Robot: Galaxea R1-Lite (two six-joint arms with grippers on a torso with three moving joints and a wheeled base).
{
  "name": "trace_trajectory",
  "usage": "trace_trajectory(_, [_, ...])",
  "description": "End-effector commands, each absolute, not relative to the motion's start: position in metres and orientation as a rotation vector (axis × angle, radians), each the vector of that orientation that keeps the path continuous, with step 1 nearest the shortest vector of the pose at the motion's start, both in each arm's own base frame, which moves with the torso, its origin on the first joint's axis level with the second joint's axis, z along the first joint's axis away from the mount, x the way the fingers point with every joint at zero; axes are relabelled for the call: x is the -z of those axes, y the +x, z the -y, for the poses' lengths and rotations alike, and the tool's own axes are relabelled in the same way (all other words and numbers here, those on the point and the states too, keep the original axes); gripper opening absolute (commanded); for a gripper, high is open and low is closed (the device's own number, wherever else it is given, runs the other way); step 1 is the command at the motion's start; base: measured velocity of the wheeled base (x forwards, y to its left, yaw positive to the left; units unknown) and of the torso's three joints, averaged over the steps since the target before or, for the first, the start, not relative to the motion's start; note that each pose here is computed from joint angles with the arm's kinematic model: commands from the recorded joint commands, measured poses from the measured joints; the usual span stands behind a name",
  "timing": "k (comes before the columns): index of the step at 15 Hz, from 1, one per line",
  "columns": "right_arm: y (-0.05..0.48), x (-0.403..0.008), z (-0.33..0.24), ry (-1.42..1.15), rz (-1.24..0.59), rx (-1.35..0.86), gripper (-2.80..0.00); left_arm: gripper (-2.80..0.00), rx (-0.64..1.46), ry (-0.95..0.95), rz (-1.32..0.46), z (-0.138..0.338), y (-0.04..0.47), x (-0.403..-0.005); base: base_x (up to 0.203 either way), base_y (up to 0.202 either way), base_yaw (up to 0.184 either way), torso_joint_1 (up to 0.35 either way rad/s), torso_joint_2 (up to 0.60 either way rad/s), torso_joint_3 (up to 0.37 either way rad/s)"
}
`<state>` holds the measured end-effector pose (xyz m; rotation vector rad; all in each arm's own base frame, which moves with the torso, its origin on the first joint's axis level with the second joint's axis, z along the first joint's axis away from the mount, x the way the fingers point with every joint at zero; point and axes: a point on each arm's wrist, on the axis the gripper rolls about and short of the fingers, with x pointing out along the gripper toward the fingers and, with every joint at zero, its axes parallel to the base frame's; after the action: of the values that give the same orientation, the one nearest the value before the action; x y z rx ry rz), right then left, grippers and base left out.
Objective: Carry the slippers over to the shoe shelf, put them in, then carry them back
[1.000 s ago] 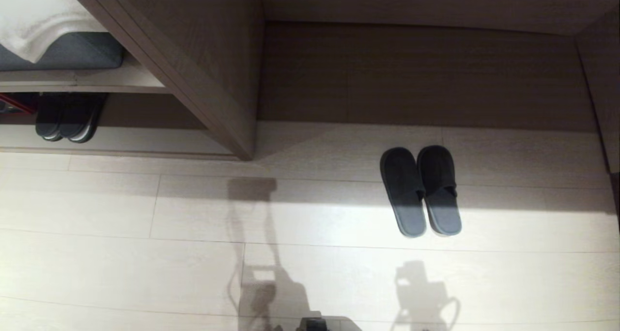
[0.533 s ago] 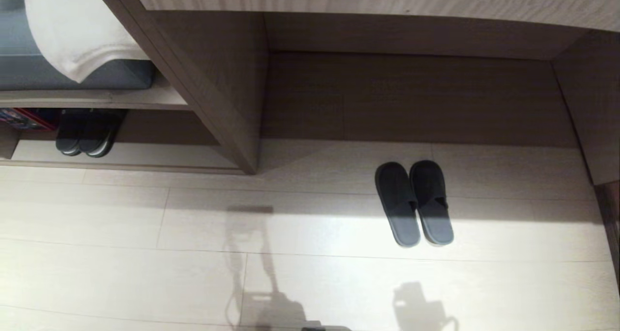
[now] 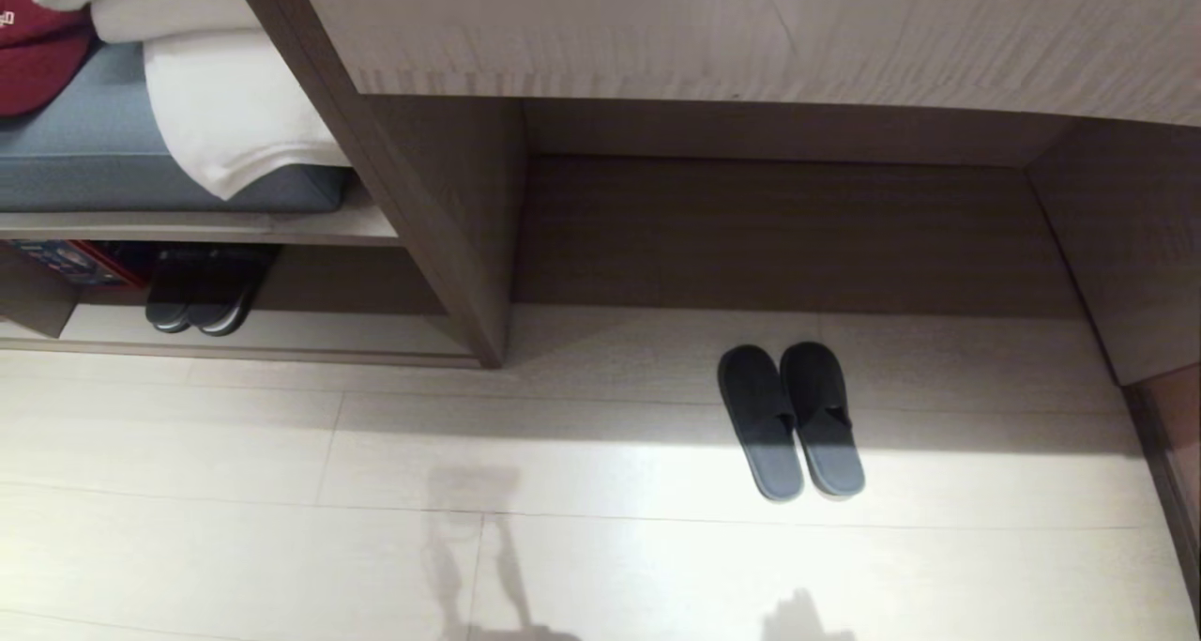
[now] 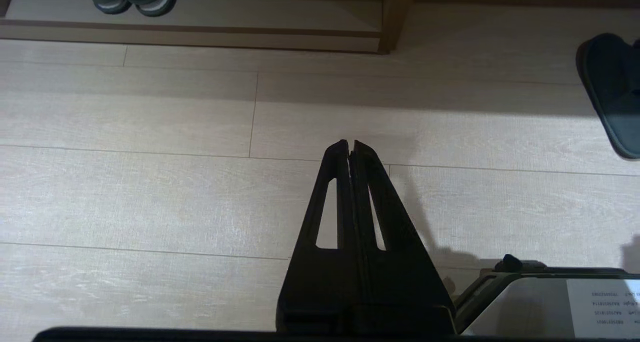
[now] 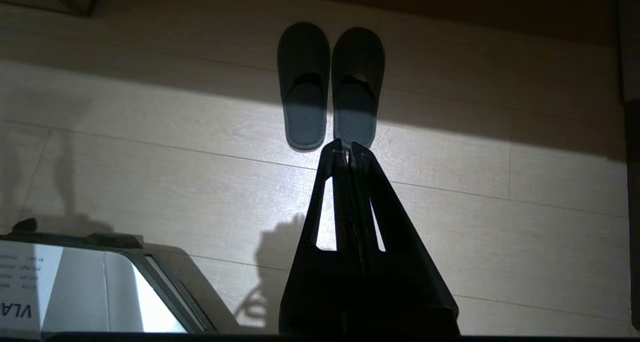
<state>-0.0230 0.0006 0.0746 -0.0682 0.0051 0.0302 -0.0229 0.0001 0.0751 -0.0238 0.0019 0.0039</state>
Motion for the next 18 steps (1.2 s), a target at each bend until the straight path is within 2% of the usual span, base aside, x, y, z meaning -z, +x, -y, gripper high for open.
trace_trajectory(1, [-0.0230, -0.0746, -0.0006, -0.067, -0.004, -0.031, -2.80, -2.80, -0.005, -0.025, -0.003, -0.0001, -0.0228, -0.0752, 0.000, 0.000, 0.000, 0.000, 0.00, 0.198])
trace_trajectory(18, [-0.0230, -0.0746, -0.0006, -0.069, -0.004, -0.031, -2.80, -2.80, -0.005, -0.025, -0.003, -0.0001, -0.0228, -0.0752, 0.000, 0.000, 0.000, 0.002, 0.00, 0.202])
